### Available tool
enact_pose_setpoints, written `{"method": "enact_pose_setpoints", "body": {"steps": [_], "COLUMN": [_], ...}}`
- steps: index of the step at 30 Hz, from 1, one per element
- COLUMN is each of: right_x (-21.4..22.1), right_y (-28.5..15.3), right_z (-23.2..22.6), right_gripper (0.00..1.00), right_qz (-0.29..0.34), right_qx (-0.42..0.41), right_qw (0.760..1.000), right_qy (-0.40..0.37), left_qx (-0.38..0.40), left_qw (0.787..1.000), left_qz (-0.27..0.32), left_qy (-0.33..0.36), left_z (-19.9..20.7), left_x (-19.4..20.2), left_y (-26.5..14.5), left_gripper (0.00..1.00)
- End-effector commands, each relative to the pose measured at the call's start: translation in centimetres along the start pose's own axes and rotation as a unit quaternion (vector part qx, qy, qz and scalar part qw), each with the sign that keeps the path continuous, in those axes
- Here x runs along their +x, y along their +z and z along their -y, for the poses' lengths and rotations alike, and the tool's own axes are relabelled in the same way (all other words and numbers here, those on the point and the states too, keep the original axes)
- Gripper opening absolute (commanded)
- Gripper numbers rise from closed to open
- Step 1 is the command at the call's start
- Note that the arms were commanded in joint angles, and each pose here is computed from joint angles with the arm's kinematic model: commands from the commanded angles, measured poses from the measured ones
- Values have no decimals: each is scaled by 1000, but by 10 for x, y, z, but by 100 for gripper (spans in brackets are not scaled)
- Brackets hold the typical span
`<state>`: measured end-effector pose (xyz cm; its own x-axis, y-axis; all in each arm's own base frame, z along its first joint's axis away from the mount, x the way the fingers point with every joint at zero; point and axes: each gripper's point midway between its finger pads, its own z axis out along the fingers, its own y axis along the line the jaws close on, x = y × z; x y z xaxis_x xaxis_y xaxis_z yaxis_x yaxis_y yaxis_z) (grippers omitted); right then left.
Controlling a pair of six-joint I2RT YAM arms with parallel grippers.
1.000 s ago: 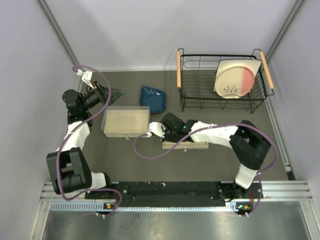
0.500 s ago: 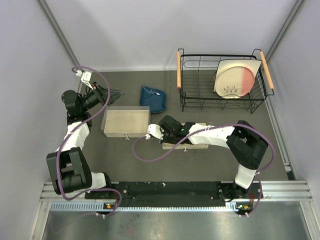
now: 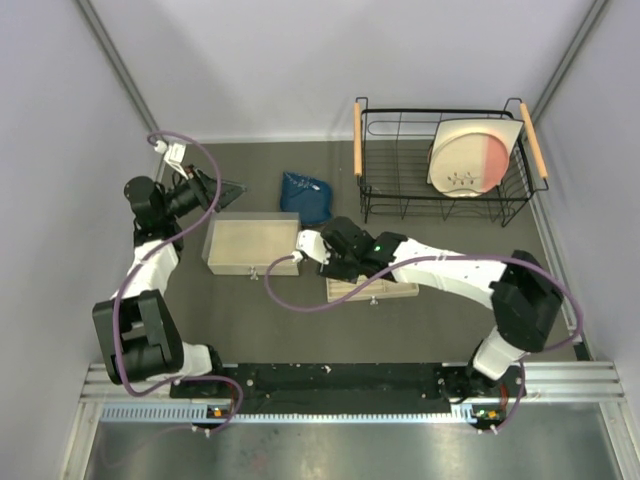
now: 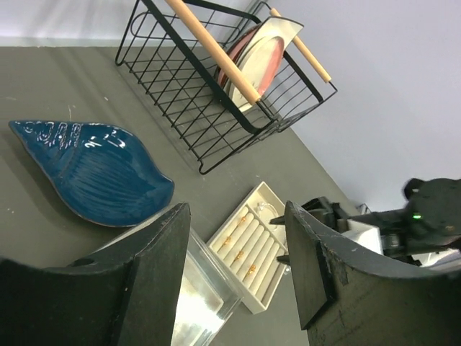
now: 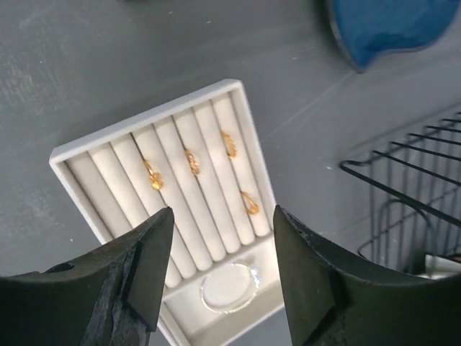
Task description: Organize the mixed jewelry
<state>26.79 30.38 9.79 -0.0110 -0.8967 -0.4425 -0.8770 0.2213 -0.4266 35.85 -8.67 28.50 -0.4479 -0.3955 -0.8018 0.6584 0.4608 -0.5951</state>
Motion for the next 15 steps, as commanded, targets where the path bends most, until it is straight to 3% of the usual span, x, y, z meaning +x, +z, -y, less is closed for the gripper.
{"method": "enact_pose_setpoints", "body": {"steps": [1, 3, 4, 6, 10, 15], "right_x": [-9, 13, 26, 53, 110, 136], "right_y": [-51, -58, -61, -62, -68, -65], "right_z": [20, 18, 13, 14, -7, -32], "right_gripper": [59, 59, 59, 60, 60, 61], "right_qz": [22, -2, -9, -35, -82, -96], "right_qx": [31, 19, 8, -6, -55, -84], "right_qw": [999, 1000, 1000, 999, 995, 992], "right_qy": [15, 20, 21, 35, 19, -4], "left_qx": [-34, -61, -76, -103, -166, -228], "left_qw": [999, 995, 995, 990, 982, 971], "left_qz": [-18, -21, -37, -39, -54, -50], "left_qy": [36, 77, 52, 85, 75, 58], "left_z": [-16, -26, -34, -42, -69, -98], "left_x": [-12, -23, -16, -28, -32, -37], "left_y": [0, 0, -2, -3, -10, -26], "left_gripper": [61, 61, 61, 62, 63, 63]}}
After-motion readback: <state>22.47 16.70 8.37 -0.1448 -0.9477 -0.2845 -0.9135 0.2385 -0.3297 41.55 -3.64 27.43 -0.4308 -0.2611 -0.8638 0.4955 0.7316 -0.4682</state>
